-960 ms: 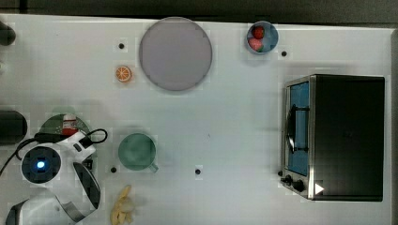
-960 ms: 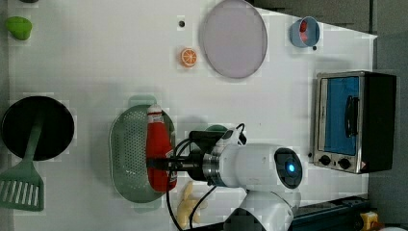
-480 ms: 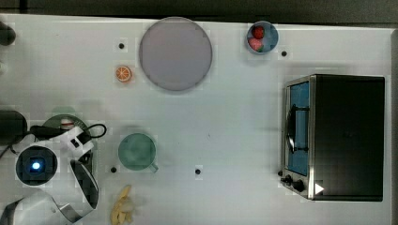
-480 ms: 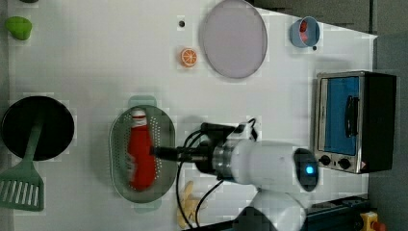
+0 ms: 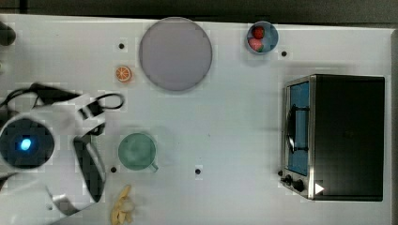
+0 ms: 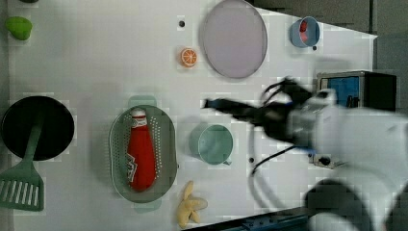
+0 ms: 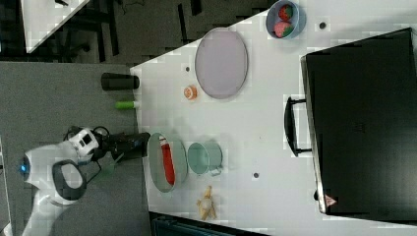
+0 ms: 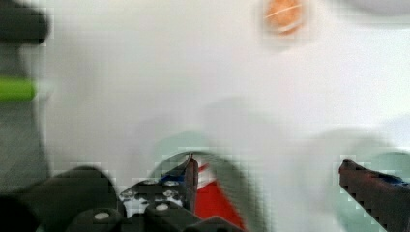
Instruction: Pick Ketchup from the table and place it in strainer.
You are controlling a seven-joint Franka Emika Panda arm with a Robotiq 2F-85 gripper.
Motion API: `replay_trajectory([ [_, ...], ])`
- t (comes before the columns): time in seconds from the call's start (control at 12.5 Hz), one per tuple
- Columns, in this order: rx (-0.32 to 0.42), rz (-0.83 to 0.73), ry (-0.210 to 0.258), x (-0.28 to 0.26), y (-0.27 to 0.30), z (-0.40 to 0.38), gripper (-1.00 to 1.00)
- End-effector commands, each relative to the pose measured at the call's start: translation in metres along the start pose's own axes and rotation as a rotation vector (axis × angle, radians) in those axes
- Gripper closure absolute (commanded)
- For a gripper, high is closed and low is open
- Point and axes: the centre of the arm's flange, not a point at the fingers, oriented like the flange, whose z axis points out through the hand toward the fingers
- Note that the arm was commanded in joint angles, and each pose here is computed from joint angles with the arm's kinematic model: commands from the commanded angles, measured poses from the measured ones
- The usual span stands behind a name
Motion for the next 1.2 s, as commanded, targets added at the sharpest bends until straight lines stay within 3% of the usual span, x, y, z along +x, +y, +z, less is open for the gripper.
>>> replay_trajectory([
  [0.08,-0.044,0.337,0.019,0.101,0.115,-0.080,-1.00],
  [0.32,-0.080,0.503,0.013,0.143,0.196,-0.166,-1.00],
  [0.56,-0.193,0.559,-0.004,0.151,0.242,-0.217,-1.00],
  [0.8,-0.252,0.530,0.074,0.155,0.240,-0.242,-1.00],
  [1.04,-0.251,0.603,0.081,0.153,0.231,-0.240,-1.00],
  [1.2,-0.261,0.593,0.062,0.149,0.225,-0.236,-1.00],
])
